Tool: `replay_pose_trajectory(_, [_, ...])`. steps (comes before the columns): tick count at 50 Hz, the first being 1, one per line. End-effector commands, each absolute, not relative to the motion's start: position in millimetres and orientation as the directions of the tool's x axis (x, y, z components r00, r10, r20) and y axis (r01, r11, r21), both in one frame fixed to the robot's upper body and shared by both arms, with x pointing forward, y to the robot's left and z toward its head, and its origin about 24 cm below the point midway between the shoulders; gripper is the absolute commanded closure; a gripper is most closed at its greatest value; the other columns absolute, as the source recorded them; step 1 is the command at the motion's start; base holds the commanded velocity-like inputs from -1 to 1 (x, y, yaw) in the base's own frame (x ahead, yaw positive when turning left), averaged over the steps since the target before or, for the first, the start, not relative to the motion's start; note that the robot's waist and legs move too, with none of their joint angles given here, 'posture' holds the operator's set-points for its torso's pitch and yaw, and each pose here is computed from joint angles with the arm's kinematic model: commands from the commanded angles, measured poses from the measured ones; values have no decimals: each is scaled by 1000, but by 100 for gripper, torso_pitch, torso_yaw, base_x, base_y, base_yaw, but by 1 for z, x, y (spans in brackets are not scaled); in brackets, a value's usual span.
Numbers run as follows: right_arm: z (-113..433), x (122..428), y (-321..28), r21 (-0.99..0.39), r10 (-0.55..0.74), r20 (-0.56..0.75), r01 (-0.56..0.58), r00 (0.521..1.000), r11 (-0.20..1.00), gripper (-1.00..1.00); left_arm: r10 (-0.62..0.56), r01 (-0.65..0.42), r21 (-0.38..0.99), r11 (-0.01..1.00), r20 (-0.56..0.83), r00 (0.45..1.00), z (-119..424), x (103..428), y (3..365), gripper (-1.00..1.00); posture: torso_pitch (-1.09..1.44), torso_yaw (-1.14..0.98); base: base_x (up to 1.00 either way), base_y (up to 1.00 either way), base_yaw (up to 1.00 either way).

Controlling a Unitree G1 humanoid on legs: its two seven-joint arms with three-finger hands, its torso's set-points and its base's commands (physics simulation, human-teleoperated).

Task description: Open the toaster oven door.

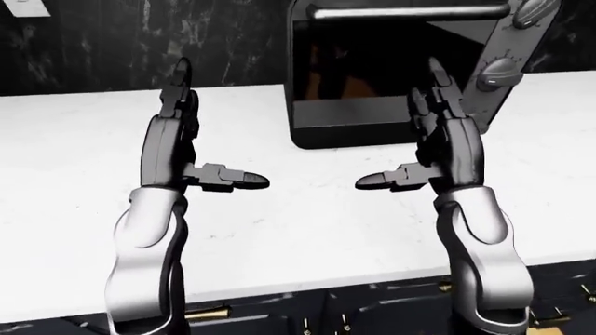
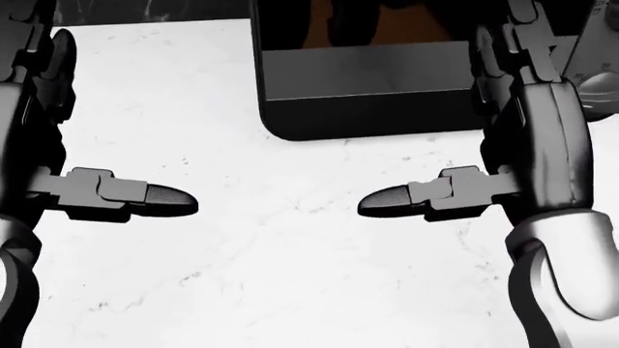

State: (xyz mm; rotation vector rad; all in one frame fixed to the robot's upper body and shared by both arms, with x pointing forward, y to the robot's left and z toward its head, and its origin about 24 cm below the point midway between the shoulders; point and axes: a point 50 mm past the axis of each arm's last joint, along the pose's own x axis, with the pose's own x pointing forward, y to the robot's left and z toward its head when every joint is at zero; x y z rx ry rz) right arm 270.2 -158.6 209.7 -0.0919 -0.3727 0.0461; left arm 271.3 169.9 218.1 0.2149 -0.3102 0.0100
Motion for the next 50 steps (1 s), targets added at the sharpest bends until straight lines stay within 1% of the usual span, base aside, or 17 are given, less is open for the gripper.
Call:
replay_pose_trajectory(1, [224,265,-158,-104,67,440,-24,895,994,-100,-30,-58,214,975,383,923,234,267,169,-100,-10,0,0,0,0])
replay_pose_trajectory(7, [225,265,-158,-105,70,444,-26,893,994,-100,-30,-60,218,974,389,921,237,265,169,-100,-16,0,0,0,0])
replay_pose_trajectory(8, [236,263,-158,-105,68,444,-23,893,994,-100,-29,-61,218,974,389,921,237,265,169,-100,-17,0,0,0,0])
replay_pose_trajectory(10, [225,264,-158,-106,67,444,-22,893,994,-100,-29,-62,219,974,389,921,237,265,169,-100,-19,0,0,0,0])
replay_pose_trajectory(30, [235,270,-155,-120,73,444,-21,893,993,-100,-28,-64,220,974,392,919,239,266,168,-100,-39,0,0,0,0])
replay_pose_trajectory(50, [230,271,-152,-140,87,441,-28,893,990,-100,-34,-58,222,973,389,921,237,264,168,-100,-59,0,0,0,0])
